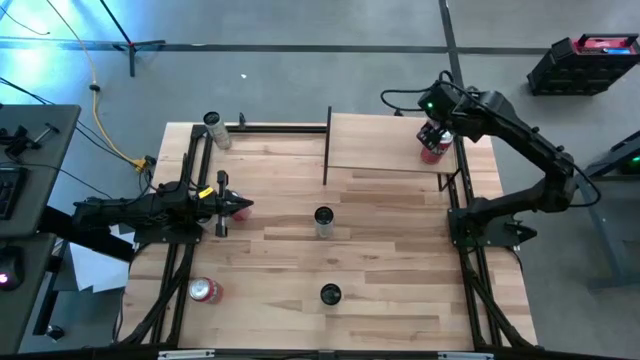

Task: Place canned beverage on shelf
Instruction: Adjust the orange soda can

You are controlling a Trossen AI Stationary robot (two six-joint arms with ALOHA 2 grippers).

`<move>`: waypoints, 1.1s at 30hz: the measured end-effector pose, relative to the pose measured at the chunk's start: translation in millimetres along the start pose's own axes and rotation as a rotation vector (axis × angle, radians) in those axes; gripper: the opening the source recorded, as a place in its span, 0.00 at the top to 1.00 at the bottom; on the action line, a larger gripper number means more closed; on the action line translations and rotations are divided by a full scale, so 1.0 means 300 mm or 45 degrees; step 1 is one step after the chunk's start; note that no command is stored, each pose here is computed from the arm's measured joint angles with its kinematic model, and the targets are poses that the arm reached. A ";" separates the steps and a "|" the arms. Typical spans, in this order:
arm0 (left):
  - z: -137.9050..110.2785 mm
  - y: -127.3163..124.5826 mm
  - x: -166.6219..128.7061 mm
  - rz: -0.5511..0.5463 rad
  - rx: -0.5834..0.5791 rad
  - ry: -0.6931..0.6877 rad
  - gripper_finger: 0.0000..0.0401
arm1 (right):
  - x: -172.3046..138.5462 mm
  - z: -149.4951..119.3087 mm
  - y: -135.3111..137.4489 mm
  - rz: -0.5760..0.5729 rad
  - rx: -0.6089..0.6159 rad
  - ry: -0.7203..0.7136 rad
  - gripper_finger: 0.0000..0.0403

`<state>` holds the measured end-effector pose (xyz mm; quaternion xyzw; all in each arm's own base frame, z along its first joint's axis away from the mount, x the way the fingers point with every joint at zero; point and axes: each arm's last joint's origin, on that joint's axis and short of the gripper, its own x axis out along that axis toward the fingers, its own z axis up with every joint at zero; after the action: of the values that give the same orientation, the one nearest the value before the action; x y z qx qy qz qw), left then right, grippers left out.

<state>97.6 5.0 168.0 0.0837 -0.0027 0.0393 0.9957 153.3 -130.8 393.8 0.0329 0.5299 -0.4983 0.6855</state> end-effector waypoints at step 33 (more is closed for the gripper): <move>0.000 0.000 0.000 -0.001 0.000 0.000 0.99 | -0.138 -0.084 -0.092 0.328 0.162 -0.161 0.14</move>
<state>97.6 5.0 168.0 0.0838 -0.0027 0.0391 0.9957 118.5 -103.4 427.5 0.1125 0.4442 -0.4399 0.7723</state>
